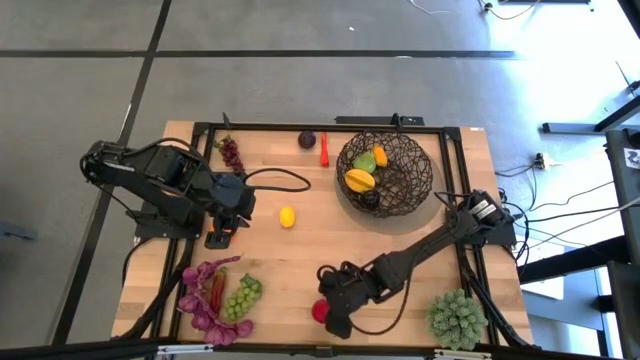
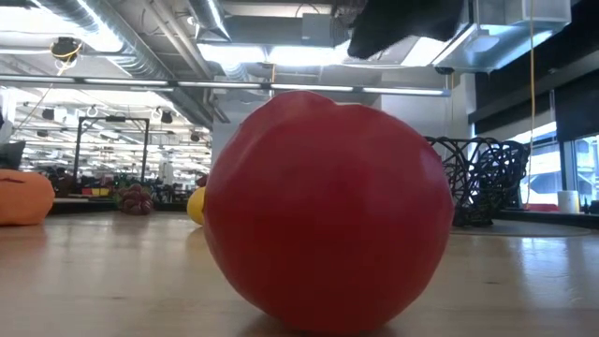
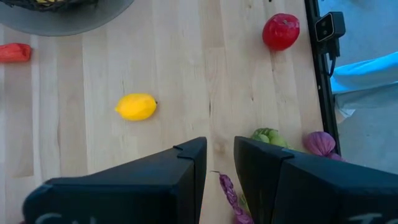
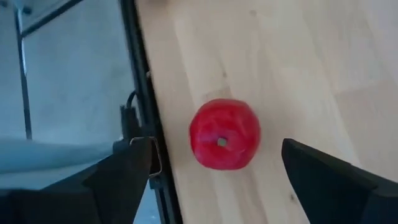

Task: Build produce basket
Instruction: Put the tomato into the black wire basket

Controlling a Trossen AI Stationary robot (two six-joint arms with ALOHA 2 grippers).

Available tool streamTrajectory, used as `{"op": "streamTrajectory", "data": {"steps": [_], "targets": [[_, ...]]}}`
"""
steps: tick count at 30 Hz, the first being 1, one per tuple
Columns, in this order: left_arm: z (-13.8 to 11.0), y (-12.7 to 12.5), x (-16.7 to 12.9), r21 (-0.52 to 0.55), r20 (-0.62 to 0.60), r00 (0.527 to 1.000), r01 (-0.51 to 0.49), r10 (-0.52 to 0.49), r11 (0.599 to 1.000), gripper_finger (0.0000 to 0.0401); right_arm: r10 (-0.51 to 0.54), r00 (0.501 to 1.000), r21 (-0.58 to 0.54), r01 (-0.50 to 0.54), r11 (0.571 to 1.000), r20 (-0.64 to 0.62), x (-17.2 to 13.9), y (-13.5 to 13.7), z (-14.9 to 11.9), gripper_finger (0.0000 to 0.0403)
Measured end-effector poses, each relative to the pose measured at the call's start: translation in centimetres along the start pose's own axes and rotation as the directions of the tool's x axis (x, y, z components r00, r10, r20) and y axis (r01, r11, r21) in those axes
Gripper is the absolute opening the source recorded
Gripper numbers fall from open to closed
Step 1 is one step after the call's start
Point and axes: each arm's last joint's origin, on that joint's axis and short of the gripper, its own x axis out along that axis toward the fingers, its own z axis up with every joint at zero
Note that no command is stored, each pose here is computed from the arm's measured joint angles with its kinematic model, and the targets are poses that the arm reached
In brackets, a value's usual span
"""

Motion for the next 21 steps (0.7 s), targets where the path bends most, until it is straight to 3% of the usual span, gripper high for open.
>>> {"op": "streamTrajectory", "data": {"steps": [3,7,21], "targets": [[0.0,0.0,0.0,0.0,0.001,1.0,0.0,0.0,1.0,0.0071,-0.013,1.0,-0.131,0.015,0.991,0.02,0.0,0.7,-0.8,0.0347],[0.0,0.0,0.0,0.0,0.003,1.0,0.0,0.0,1.0,0.0071,-0.071,0.994,-0.304,0.092,0.948,0.08,0.2,1.2,-1.7,0.0347],[0.1,0.0,0.0,0.0,0.007,1.0,0.002,-0.002,1.0,0.0071,-0.109,0.994,-0.352,0.102,0.93,0.0,3.9,0.5,-2.8,0.0347]]}}
